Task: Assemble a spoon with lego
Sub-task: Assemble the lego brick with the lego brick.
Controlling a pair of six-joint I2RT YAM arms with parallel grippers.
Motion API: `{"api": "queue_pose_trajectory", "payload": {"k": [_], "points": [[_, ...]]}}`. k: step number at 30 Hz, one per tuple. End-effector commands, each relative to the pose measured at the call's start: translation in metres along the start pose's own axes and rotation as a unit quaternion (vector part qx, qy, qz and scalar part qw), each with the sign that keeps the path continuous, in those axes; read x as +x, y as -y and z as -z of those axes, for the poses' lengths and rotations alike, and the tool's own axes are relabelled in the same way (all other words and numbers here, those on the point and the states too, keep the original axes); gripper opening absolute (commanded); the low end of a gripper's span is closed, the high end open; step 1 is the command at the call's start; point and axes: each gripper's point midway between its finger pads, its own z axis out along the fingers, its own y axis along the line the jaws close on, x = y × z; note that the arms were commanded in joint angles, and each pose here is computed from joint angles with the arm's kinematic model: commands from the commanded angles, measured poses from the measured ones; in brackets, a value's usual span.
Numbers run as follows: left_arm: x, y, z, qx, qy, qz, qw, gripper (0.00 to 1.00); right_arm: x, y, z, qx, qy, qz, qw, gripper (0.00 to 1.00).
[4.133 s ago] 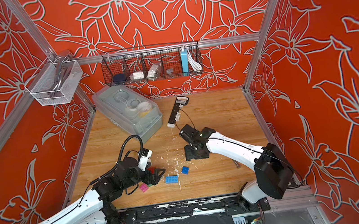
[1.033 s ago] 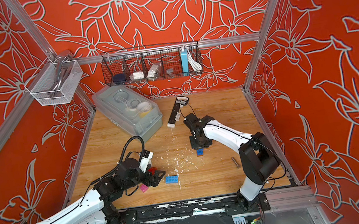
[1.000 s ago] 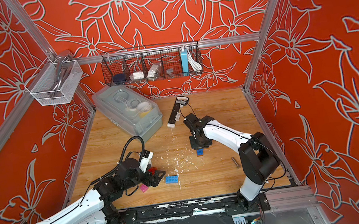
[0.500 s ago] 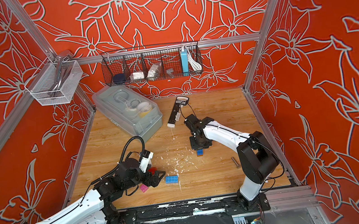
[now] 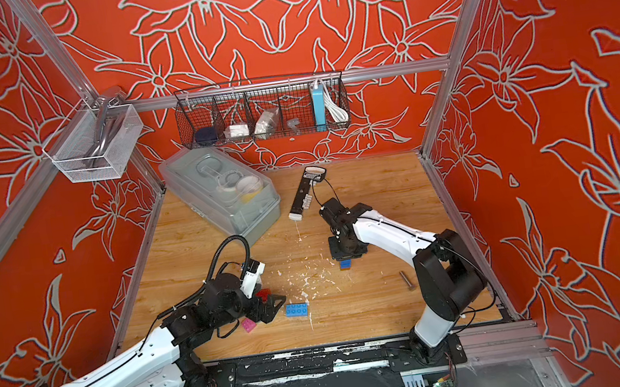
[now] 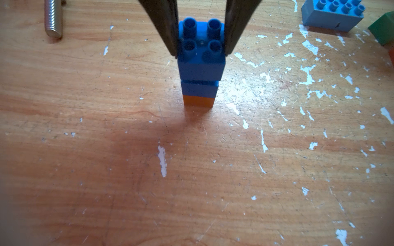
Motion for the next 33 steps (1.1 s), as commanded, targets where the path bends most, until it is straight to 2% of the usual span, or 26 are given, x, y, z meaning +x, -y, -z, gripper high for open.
{"api": "queue_pose_trajectory", "payload": {"k": [1,12,18,22,27,33], "points": [[0.003,0.000,-0.001,-0.001,-0.002,-0.006,1.000,0.99,0.008,0.006,0.000,0.006,-0.010,-0.010,1.000,0.25],[0.004,-0.001,-0.001,-0.002,-0.003,-0.005,1.000,0.98,0.026,0.016,-0.025,0.017,-0.023,-0.026,0.999,0.25],[0.003,-0.001,-0.001,-0.002,-0.003,-0.006,1.000,0.98,0.047,0.028,-0.055,0.045,-0.068,-0.017,0.996,0.25],[0.004,-0.001,-0.001,-0.002,-0.003,-0.007,1.000,0.98,0.050,0.026,-0.062,0.046,-0.083,-0.013,0.995,0.25],[0.004,-0.001,-0.001,-0.003,-0.003,-0.007,1.000,0.98,0.035,0.021,-0.042,0.037,-0.060,-0.012,0.997,0.29],[0.003,-0.002,0.000,-0.007,0.000,-0.006,1.000,0.98,0.012,0.011,-0.006,0.019,-0.018,-0.015,1.000,0.46]]}}
